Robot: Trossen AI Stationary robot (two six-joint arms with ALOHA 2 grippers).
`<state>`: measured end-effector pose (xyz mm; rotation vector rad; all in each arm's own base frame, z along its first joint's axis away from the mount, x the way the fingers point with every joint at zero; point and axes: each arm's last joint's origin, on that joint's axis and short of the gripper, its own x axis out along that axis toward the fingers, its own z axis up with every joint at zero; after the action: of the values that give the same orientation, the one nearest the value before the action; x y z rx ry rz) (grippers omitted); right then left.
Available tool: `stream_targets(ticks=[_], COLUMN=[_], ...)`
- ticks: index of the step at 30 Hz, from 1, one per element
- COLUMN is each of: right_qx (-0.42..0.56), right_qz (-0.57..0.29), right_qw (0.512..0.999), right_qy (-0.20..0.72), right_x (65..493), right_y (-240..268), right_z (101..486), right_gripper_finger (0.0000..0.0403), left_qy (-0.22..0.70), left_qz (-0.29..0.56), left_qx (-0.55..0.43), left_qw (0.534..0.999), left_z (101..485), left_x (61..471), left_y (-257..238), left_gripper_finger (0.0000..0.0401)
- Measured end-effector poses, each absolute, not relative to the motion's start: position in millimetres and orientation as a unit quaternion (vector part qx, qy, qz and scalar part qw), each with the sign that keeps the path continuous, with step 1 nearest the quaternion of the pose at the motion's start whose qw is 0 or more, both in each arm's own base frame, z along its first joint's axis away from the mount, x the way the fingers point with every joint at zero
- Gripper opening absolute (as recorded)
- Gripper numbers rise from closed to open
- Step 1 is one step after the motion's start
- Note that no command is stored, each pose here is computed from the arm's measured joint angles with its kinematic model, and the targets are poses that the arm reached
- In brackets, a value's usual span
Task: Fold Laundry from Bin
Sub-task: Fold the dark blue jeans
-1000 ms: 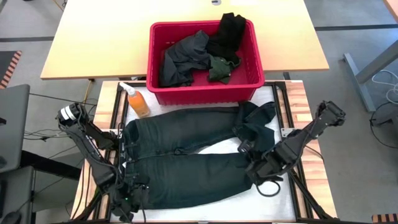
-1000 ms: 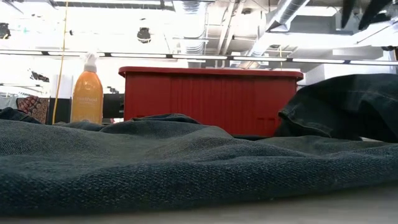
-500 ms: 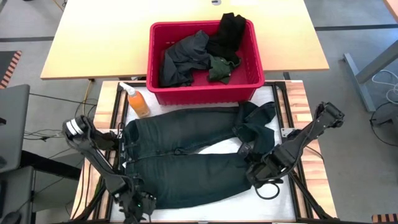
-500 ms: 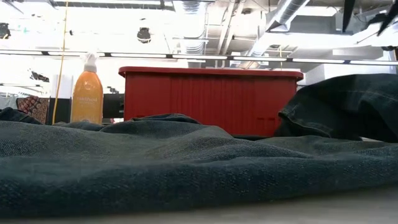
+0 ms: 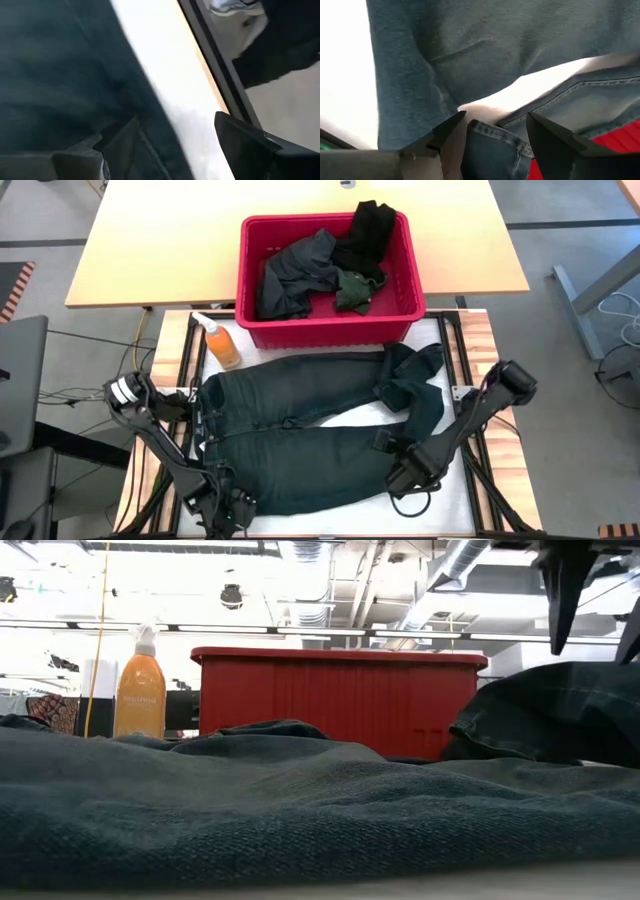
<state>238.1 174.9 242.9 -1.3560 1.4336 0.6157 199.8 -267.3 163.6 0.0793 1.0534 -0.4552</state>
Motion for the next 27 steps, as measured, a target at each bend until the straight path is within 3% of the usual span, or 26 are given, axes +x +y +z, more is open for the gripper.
stream_targets(ticks=[6,11,22,27], right_qx=[-0.55,-0.534,-0.566,-0.537], right_qz=[0.23,0.212,0.287,0.306], right_qw=[0.541,0.559,0.464,0.444], right_qy=[0.594,0.598,0.618,0.649], right_x=[240.9,237.4,220.7,222.8], right_y=[177.6,182.1,184.3,172.6], right_z=[256.5,269.4,268.1,254.9], right_gripper_finger=[0.0234,0.0234,0.0234,0.0227], left_qy=[0.502,0.521,0.558,0.56], left_qz=[-0.195,-0.199,-0.168,-0.155], left_qx=[0.087,0.106,0.119,0.103], left_qw=[0.838,0.823,0.804,0.807], left_z=[178.2,161.0,127.8,127.8], left_x=[202.7,198.8,193.6,193.2], left_y=[-268.0,-274.5,-283.8,-283.3], left_gripper_finger=[0.0241,0.024,0.0237,0.0205])
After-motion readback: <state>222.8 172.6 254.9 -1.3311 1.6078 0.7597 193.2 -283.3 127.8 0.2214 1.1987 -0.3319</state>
